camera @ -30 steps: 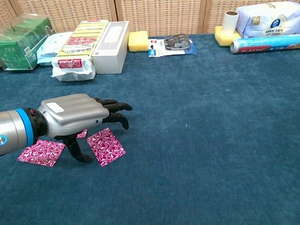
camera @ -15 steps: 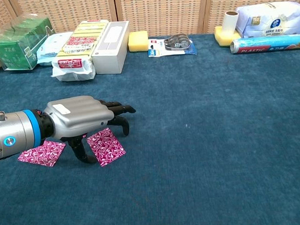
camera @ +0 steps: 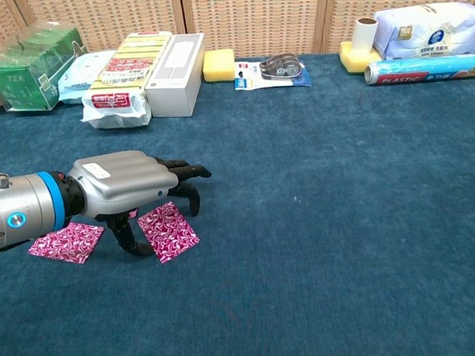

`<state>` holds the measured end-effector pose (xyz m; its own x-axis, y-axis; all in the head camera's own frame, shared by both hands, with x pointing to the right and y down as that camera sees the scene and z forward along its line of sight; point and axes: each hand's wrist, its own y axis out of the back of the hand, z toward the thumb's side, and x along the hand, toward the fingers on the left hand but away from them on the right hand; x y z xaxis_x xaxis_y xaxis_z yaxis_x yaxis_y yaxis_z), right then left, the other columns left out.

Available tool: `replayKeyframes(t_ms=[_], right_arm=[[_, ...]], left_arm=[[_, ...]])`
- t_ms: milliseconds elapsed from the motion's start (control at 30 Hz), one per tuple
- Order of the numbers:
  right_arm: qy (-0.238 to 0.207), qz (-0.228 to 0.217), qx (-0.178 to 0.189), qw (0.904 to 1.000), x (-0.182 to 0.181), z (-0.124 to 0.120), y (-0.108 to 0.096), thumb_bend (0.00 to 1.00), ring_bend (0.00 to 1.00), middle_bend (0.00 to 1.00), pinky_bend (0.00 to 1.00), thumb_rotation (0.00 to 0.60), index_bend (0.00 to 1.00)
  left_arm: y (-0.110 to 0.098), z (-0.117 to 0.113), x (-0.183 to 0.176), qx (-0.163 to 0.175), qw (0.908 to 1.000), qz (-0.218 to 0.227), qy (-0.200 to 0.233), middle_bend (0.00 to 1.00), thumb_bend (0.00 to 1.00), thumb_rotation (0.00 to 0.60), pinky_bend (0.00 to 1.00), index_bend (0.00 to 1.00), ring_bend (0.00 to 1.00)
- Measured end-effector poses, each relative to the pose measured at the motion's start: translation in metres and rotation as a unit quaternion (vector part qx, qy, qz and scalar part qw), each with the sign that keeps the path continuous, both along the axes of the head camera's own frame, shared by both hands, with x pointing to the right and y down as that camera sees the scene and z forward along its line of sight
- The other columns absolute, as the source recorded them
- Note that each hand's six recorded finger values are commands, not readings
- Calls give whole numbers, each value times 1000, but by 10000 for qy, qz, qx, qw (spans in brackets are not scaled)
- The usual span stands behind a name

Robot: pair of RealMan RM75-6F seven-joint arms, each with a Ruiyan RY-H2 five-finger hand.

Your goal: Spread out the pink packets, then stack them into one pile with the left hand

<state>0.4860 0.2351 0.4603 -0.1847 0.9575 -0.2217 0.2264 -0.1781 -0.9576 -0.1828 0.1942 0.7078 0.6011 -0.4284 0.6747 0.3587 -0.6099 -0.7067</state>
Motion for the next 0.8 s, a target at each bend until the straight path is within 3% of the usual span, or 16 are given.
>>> replayKeyframes(t_ms=[367, 800], right_arm=[[-2, -1, 12, 10000, 0, 0, 0, 227, 0, 45, 0, 600, 182], [4, -8, -1, 10000, 0, 0, 0, 227, 0, 45, 0, 600, 182]], left_arm=[[0, 1, -2, 17, 10000, -16, -61, 0, 232, 600, 143, 379, 0], [-9, -11, -3, 157, 9998, -71, 19, 0, 234, 600, 143, 382, 0]])
